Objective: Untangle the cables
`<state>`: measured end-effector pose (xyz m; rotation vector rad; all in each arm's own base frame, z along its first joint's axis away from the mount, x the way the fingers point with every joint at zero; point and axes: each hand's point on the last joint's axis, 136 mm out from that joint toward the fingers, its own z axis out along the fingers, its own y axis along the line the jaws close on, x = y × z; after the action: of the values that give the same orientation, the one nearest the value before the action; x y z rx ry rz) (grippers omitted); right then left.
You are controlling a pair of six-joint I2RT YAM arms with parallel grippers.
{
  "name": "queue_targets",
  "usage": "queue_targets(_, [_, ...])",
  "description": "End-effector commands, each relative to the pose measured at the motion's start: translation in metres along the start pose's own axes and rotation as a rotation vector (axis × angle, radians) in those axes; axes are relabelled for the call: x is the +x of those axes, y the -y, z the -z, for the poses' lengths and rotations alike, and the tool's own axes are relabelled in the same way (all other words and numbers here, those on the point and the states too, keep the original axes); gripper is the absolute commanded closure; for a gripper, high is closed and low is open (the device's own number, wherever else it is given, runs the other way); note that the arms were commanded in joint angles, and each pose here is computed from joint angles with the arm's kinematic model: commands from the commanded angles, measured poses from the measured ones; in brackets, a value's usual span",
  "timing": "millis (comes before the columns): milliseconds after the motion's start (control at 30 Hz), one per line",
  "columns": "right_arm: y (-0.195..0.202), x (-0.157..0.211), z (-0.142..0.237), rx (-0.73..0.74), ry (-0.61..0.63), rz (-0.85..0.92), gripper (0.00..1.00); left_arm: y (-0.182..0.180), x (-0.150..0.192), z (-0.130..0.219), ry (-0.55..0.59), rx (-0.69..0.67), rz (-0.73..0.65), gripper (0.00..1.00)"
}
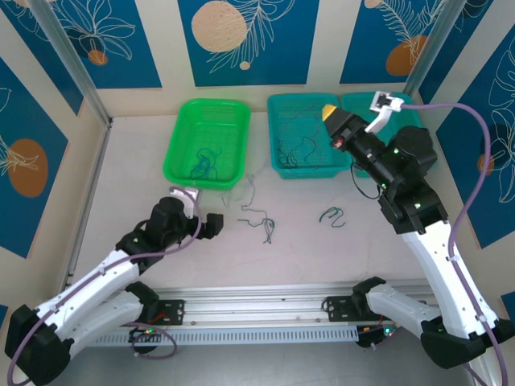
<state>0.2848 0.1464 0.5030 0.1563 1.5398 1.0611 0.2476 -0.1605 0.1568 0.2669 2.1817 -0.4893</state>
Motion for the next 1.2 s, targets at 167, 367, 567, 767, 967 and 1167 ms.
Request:
queue_targets(167, [-0.019,0.0,-0.013,-0.09,-0.049,-0.066,1.0,0.002,-0.004,0.005,0.054,0.045,0.05,0.0])
queue_targets(367, [-0.034,0.001,-0.017,-0.129,-0.076,-0.035,1.0,0.078,-0.043,0.025,0.189,0.49,0.099,0.0])
queue_targets(567, [-0.018,-0.026,-0.026,0.005,0.02,-0.017,1.0,0.105,-0.071,0.035,0.136,0.611,0.201,0.04])
queue_targets(767, [0.013,-0.054,-0.069,0.128,0.118,0.017,1.0,0.098,-0.083,0.036,0.075,0.541,0.338,0.05])
queue_targets(967, [0.078,-0.061,-0.131,0.277,0.094,-0.002,1.0,0.092,-0.083,0.034,0.009,0.543,0.46,0.03])
queue_targets(1167, [0.159,-0.034,-0.175,0.434,0.024,0.042,1.0,0.077,-0.074,0.037,0.002,0.442,0.421,0.03])
